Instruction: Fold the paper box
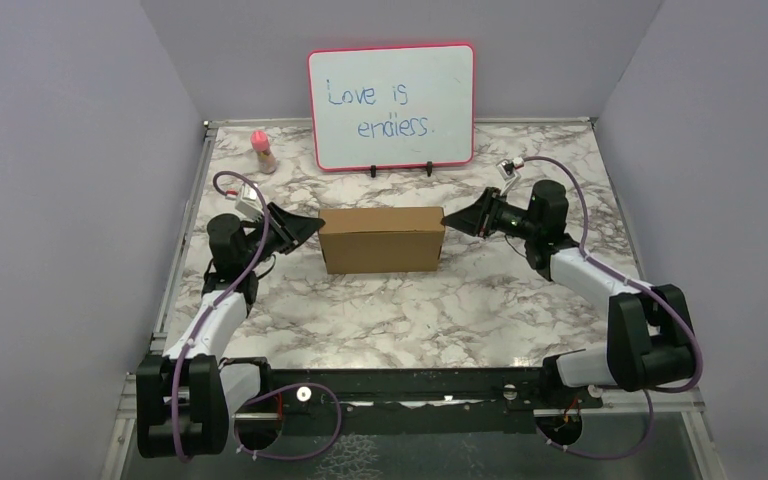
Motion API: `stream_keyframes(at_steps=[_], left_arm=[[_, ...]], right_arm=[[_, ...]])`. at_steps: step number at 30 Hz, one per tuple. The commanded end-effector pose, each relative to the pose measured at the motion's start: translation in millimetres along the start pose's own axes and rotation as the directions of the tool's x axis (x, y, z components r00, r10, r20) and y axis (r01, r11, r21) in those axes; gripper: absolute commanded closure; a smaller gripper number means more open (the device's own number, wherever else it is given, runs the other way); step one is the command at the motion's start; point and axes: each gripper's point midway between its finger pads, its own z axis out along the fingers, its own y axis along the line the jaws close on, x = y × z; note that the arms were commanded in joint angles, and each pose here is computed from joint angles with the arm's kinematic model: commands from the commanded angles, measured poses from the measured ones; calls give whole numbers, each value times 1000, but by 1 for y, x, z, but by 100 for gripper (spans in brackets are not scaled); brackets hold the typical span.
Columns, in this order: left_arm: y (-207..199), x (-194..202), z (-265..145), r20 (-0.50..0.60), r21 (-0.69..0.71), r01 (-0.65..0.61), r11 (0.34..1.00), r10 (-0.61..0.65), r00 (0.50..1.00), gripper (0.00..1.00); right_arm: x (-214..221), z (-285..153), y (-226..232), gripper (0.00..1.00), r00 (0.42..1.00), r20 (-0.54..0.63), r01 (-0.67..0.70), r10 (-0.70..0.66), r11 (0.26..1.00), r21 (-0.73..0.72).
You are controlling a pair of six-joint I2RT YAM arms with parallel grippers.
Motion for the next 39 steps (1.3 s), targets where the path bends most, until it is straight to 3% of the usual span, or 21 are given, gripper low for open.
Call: stream_keyframes(at_steps=[1,6,13,16,19,22,28,32,39], left_arm=[[103,93,-30,-172,-400,153,904,-238,956,100],[110,76,-32,-84,-454,146,879,-205,975,100],[57,55,-15,-51,-220,246,944,-263,963,89],[56,59,-20,-47,-176,334,926,-347,937,90],[75,71,-26,-50,-232,361,903,-382,923,100],[100,87,-34,-55,-341,347,874,-387,920,100],[123,102,-40,-39,-422,347,838,-399,916,100],[116,97,-39,-47,-392,321,862,-367,929,100],[60,23,-32,-7,-308,118,944,-126,992,63]], right_arm=[[98,-32,-101,76,967,-161,-109,199,889,445],[87,-40,-106,82,978,-148,-53,147,863,502],[80,-32,-92,82,981,-147,-50,124,902,429],[79,-33,-92,82,982,-146,-45,118,902,429],[78,-32,-89,82,983,-144,-47,117,907,419],[74,-31,-84,82,985,-138,-43,107,914,404],[60,-29,-71,82,990,-117,-31,80,929,368],[40,-26,-53,79,994,-98,-13,47,948,318],[-22,-30,-11,62,998,10,63,-69,956,287]])
